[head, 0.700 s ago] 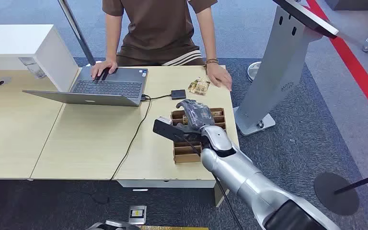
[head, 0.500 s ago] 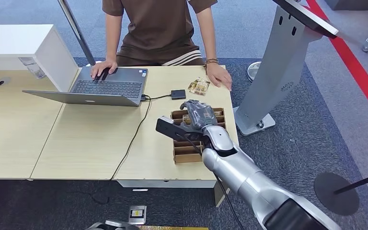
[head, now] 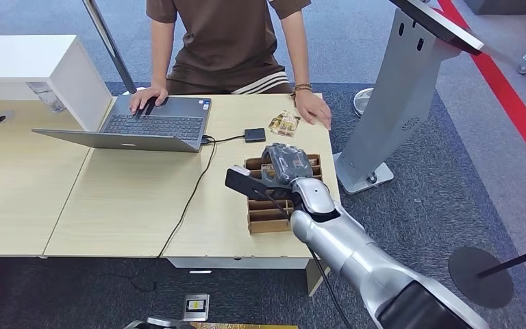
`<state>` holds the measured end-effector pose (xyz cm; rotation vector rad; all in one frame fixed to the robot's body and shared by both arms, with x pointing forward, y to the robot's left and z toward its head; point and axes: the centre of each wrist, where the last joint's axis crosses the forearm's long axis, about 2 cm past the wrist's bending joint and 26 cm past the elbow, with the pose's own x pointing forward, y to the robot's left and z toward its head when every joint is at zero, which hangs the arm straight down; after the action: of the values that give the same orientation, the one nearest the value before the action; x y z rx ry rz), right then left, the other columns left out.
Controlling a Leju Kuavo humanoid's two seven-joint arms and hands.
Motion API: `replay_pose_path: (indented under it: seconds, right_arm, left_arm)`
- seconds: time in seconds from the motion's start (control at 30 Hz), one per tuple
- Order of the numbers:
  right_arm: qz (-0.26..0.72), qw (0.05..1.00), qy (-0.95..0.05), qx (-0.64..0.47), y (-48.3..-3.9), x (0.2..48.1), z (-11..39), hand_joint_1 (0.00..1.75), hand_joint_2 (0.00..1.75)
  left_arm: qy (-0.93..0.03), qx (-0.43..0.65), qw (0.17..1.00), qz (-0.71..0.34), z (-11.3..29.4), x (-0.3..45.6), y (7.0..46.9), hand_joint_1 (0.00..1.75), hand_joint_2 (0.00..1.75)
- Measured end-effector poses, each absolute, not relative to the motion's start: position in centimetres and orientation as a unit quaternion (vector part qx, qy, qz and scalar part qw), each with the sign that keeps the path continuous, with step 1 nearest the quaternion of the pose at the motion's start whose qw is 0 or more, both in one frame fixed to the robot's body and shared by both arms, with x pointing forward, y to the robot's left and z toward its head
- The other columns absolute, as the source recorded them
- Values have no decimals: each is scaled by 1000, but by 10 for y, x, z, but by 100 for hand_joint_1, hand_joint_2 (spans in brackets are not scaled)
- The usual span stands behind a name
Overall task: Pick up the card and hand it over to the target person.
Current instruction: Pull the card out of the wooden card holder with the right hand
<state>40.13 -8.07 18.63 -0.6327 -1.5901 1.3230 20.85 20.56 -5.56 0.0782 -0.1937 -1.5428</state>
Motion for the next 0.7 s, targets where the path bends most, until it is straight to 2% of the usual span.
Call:
replay_pose_path:
  seconds: [0.7]
  right_arm:
    - [538,482,-629,-288,-88,408,187,82,175]
  left_arm:
    - [-83,35,712,-696,-53,211,201,0,0]
